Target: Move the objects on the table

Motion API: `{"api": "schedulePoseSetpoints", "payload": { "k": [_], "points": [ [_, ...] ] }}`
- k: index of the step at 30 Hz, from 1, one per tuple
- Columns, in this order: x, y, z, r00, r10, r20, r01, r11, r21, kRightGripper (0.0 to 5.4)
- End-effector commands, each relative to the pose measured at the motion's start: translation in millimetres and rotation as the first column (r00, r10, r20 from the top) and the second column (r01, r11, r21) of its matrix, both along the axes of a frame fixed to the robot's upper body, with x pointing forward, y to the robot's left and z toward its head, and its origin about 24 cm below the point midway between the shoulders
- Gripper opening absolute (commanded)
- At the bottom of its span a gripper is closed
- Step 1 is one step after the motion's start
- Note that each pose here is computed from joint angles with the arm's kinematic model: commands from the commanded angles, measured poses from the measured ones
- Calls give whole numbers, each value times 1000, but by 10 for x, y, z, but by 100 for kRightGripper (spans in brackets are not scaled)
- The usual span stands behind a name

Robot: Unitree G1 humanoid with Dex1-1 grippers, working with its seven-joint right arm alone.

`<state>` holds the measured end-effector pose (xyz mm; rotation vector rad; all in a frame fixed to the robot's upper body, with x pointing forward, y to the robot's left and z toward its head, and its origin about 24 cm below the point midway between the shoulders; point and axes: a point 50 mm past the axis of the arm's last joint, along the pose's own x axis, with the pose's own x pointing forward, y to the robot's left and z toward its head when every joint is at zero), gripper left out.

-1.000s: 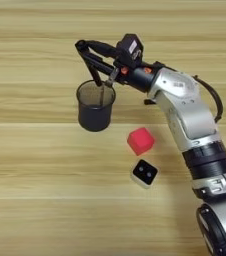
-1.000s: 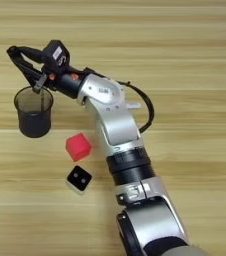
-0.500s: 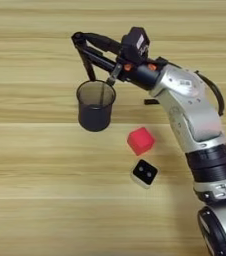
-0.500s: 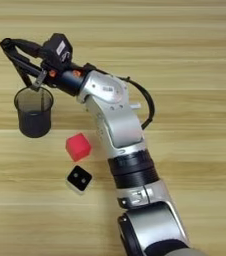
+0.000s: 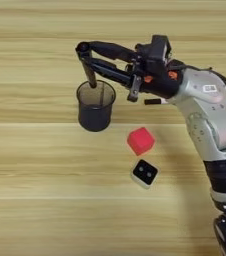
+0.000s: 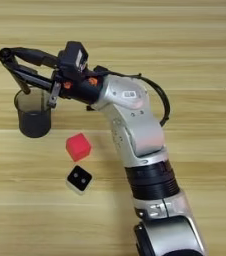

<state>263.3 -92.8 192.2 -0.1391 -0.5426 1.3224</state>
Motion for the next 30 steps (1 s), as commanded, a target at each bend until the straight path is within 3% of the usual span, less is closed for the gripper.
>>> {"api": "schedulePoseSetpoints", "payload": {
  "k": [1,10,15,22,30],
  "points": [
    [-94,-92,223,992,28,125,-27,1000,-8,103],
    [-221,-182,129,982,152,113,-139,983,-117,103],
    [-182,-184,-29,983,168,71,-149,966,-211,103],
    [-119,-201,-251,983,179,39,-153,920,-362,103],
    [-61,-209,-379,982,175,65,-123,868,-481,103]
  ]
}}
